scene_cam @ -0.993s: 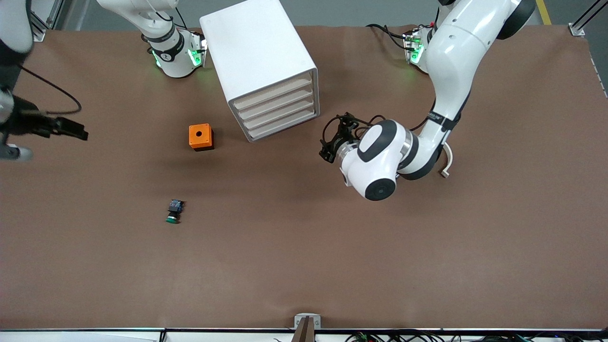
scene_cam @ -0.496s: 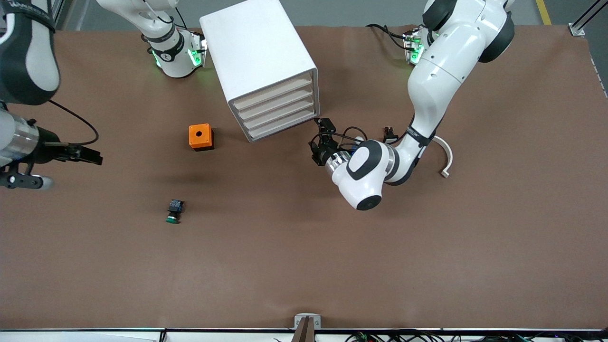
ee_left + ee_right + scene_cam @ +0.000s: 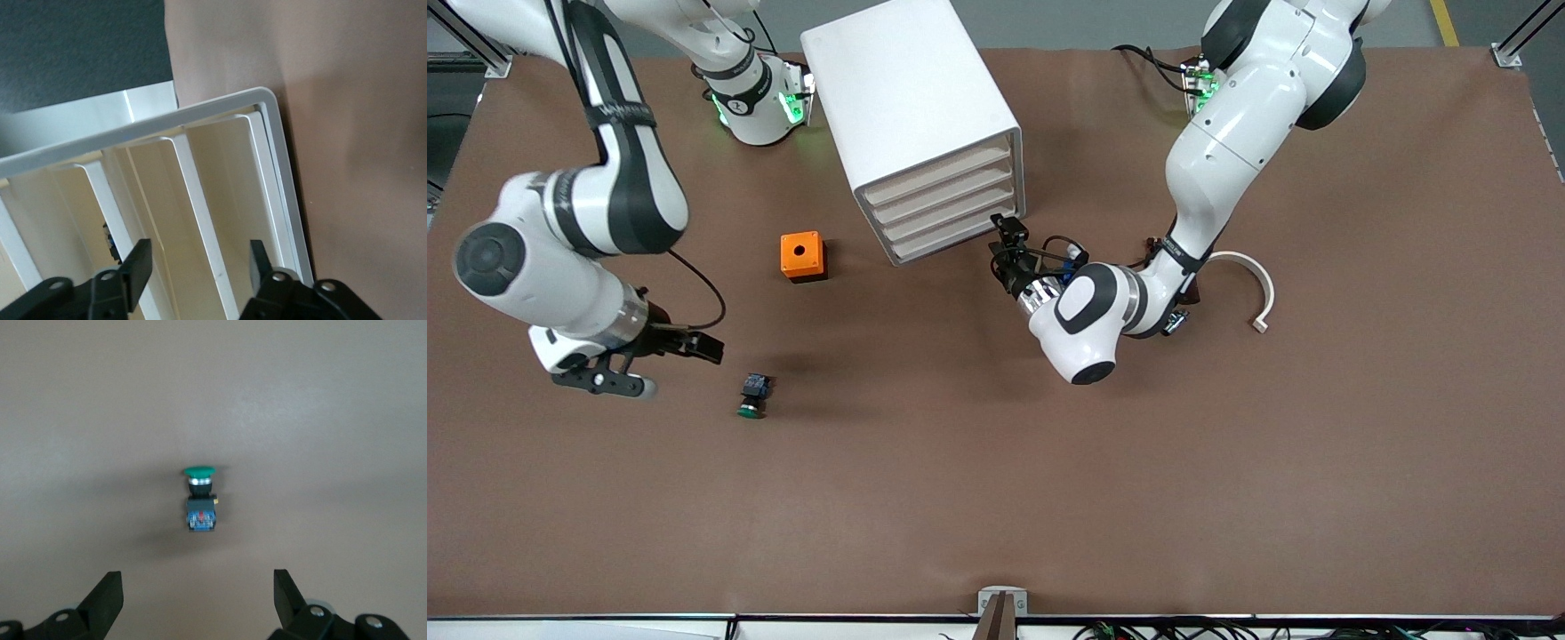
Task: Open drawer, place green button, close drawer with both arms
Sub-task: 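Grasp the green button with the right gripper while the left gripper holds the drawer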
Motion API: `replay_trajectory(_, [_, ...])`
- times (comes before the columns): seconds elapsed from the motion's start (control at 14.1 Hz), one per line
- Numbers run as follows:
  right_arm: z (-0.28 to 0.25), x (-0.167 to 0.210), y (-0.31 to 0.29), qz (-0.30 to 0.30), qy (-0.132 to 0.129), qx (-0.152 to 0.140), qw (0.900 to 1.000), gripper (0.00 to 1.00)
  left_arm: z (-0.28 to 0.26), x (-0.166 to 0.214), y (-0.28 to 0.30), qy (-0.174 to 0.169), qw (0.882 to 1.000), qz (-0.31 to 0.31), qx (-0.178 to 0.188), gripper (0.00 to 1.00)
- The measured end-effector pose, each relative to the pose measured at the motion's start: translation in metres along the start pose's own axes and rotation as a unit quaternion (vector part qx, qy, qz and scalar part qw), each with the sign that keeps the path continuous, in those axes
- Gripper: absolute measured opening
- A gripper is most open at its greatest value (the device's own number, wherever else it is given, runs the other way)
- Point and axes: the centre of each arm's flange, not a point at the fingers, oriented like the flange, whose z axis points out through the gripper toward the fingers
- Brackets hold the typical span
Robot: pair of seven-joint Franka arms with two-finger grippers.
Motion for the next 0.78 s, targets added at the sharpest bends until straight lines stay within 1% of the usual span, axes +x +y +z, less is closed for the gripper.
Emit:
replay_trajectory(0.14, [0.045,0.01,0.0,0.004,0.01,-0.001,1.0,1.0,0.01,0.006,0.013,-0.006,1.0,-0.014,0.016,0.59])
replay_trajectory(0.35, [0.097,0.017,0.0,0.017,0.021,-0.003,1.0,1.0,0.035,0.006,0.021,0.006,0.999,-0.02,0.03,0.58])
replay_trajectory(0.57, [0.124,0.018,-0.002,0.02,0.028,-0.004,0.999,1.0,0.056,0.001,0.017,0.024,0.999,-0.017,0.039,0.57])
replay_trajectory(0.78, [0.142,0.016,-0.003,0.019,0.021,-0.007,1.0,1.0,0.068,0.005,0.018,0.034,0.998,-0.023,0.049,0.56])
